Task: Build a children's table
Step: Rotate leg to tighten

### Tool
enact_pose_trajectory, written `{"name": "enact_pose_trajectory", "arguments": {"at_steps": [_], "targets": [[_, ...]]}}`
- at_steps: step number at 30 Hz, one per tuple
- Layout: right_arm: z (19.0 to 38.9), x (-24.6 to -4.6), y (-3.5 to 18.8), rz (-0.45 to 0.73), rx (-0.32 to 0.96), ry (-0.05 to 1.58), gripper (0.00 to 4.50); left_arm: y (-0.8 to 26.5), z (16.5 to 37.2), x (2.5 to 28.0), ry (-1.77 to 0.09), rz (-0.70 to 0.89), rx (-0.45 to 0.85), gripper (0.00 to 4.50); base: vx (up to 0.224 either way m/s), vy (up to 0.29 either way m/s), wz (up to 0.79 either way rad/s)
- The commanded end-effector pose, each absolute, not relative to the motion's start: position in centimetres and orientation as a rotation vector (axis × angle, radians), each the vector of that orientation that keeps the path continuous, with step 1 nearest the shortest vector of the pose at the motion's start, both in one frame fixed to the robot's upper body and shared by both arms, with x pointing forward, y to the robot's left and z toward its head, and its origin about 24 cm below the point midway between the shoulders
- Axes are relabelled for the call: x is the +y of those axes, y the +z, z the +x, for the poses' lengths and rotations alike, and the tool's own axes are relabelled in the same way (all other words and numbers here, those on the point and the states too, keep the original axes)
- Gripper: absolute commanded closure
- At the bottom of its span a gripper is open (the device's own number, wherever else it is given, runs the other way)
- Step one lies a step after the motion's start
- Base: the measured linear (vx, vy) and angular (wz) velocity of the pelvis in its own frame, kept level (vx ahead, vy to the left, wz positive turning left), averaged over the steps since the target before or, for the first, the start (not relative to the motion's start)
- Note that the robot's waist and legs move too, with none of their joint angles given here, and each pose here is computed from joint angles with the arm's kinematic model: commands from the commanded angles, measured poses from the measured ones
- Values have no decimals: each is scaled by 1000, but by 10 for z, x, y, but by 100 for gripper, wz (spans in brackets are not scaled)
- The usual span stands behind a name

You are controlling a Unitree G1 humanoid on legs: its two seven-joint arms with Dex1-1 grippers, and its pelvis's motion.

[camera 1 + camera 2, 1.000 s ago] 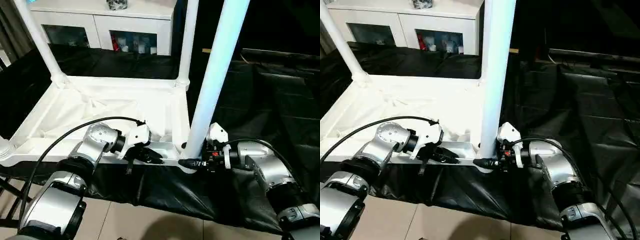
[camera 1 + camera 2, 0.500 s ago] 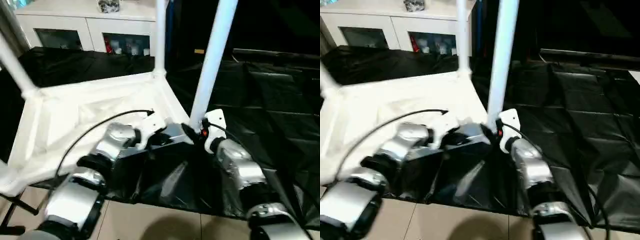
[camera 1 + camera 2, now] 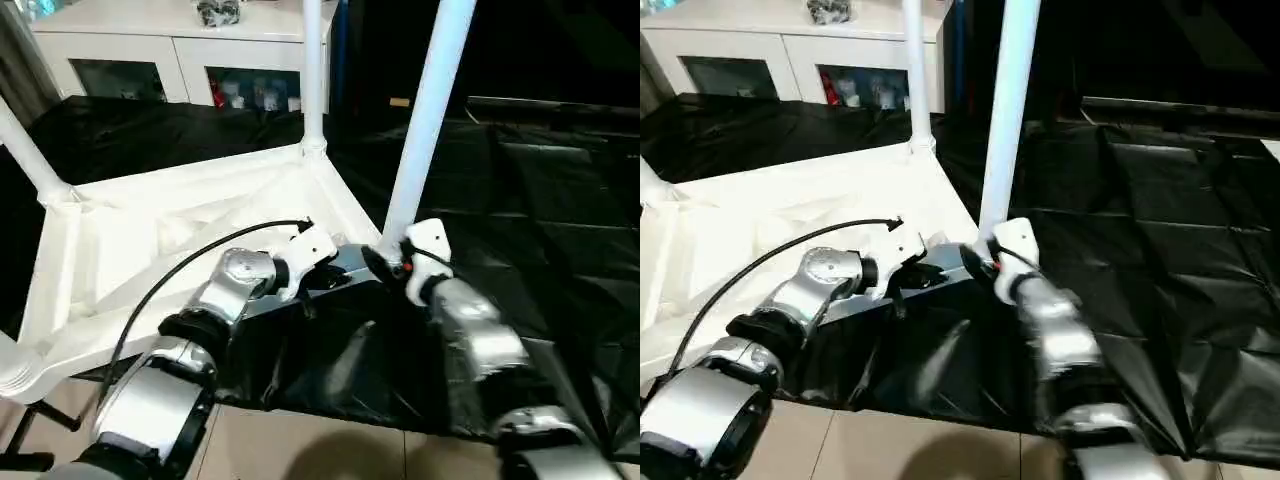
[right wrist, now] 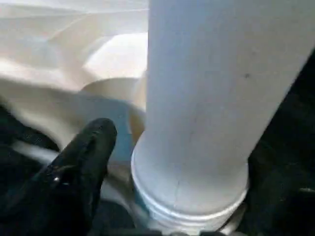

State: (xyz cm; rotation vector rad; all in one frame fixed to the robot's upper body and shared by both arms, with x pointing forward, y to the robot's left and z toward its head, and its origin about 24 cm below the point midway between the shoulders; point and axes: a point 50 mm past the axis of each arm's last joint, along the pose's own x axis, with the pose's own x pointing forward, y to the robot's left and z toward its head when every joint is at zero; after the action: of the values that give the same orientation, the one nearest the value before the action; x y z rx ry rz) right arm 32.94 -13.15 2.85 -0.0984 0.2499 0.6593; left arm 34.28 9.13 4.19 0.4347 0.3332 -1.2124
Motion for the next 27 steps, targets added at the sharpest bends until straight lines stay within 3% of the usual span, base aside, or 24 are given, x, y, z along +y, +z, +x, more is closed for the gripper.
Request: {"name": "enact_pose_trajectory", "arguments": {"at_steps": [1,3,8,10,20,27], "targets": [[314,-104,27,-88,262,948,61,35,332,84,-1330,443,343,450,0,0,0],[304,-111,30,-106,272,1113,61,36,330,93,-1389,460,357,450,0,0,0],[293,-121,35,-116,305,1299,61,38,324,104,-1514,428,385,450,0,0,0],[291,-123,36,-122,317,1343,86,39,322,106,-1549,423,390,450,0,0,0],[285,-126,36,-169,384,1468,167,40,319,115,-1624,460,417,450,0,0,0],[283,-125,34,-153,381,1451,181,40,322,119,-1590,460,419,450,0,0,0]]}}
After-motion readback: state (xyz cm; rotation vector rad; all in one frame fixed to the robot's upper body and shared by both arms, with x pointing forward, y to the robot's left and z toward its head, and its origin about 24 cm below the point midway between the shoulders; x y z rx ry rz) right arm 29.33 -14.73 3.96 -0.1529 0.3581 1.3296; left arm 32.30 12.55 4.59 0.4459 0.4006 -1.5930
